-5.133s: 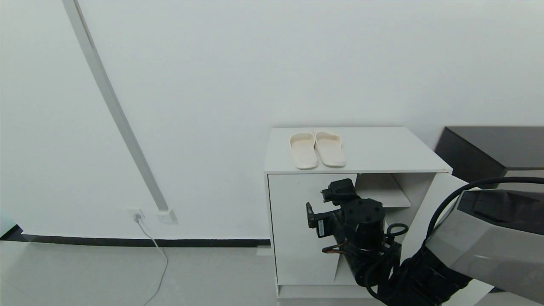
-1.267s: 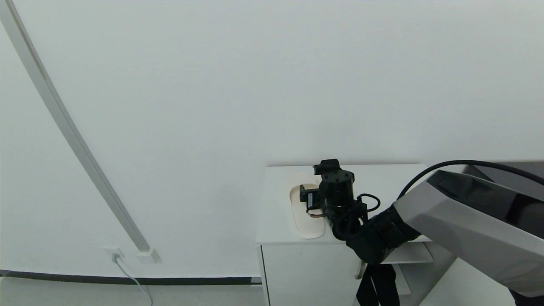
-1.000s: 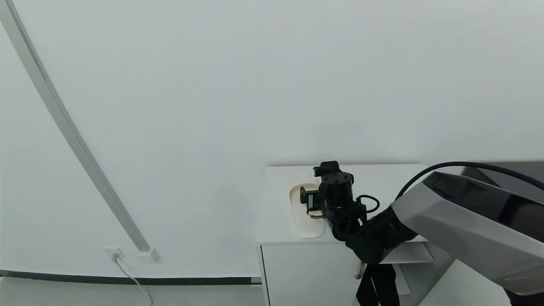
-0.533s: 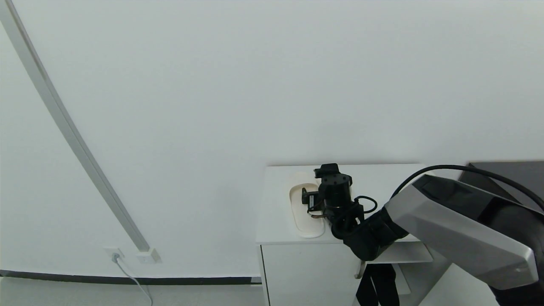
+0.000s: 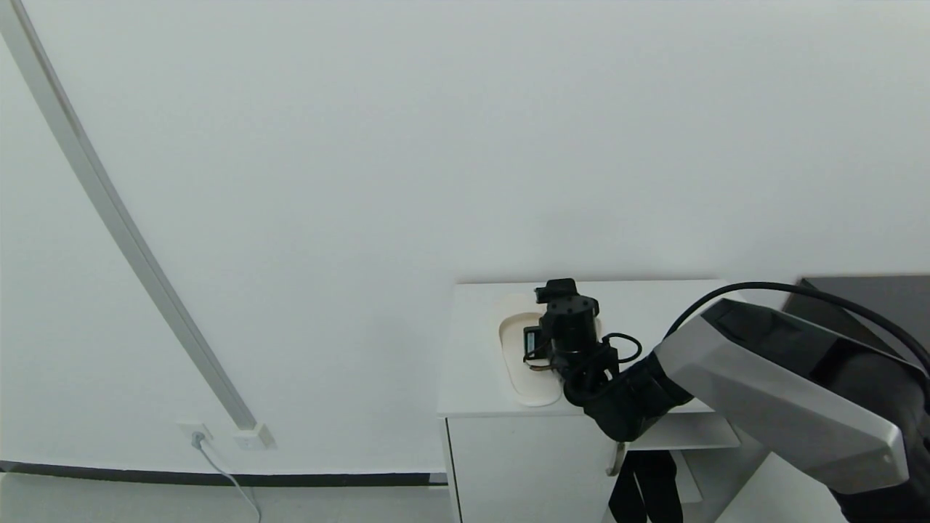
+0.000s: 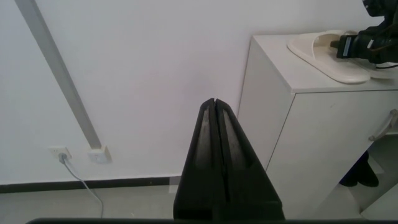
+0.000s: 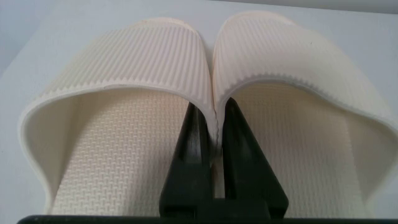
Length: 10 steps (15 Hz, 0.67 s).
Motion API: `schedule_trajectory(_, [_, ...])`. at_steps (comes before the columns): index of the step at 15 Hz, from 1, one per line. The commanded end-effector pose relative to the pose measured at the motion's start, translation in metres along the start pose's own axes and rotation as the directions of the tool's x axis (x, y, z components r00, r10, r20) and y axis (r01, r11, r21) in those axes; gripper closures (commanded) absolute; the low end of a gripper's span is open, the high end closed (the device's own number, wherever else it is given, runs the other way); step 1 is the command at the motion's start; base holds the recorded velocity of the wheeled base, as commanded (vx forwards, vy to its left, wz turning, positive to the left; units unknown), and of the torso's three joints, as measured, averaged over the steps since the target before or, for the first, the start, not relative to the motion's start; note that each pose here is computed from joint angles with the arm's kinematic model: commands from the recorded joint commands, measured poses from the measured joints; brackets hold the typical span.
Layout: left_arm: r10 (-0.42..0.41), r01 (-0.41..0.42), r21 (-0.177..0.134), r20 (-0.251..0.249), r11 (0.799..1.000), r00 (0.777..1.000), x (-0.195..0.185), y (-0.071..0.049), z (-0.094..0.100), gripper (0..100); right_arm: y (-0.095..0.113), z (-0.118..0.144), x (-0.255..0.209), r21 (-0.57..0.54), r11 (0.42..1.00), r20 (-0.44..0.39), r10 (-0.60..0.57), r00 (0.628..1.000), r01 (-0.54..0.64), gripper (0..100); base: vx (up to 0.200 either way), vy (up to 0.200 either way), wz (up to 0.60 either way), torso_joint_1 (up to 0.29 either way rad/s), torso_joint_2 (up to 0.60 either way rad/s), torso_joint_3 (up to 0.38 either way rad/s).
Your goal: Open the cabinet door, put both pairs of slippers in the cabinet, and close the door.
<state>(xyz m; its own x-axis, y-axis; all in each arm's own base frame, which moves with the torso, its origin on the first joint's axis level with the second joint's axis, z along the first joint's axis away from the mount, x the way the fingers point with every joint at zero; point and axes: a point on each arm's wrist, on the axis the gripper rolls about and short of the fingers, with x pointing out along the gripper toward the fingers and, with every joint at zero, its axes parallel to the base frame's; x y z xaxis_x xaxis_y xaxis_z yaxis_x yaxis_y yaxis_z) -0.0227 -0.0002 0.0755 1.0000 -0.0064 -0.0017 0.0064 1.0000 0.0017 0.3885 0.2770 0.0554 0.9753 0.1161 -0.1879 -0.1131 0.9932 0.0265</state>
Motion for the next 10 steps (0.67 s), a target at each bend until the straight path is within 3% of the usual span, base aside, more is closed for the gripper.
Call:
schedule_trajectory(1, [0.0, 0.0, 0.0, 0.0, 1.0, 1.0, 0.0, 0.0, 0.0, 100, -0.001, 0.007, -0.004, 0.006, 1.0, 0.01, 0.001, 1.0, -0.002, 100, 0.0, 0.0, 0.0, 0.0, 0.0, 0.0])
schedule_trajectory(6, [0.0, 0.0, 0.0, 0.0, 1.0, 1.0, 0.0, 0.0, 0.0, 100, -0.004, 0.025, -0.043, 0.001, 0.999, 0.006, 0.036, 0.999, -0.036, 100, 0.0, 0.0, 0.0, 0.0, 0.0, 0.0])
schedule_trajectory(10, [0.0, 0.0, 0.0, 0.0, 1.0, 1.0, 0.0, 0.0, 0.0, 100, -0.019, 0.044, -0.113, -0.015, 0.988, -0.028, 0.153, 0.988, -0.153, 100, 0.0, 0.0, 0.0, 0.0, 0.0, 0.0])
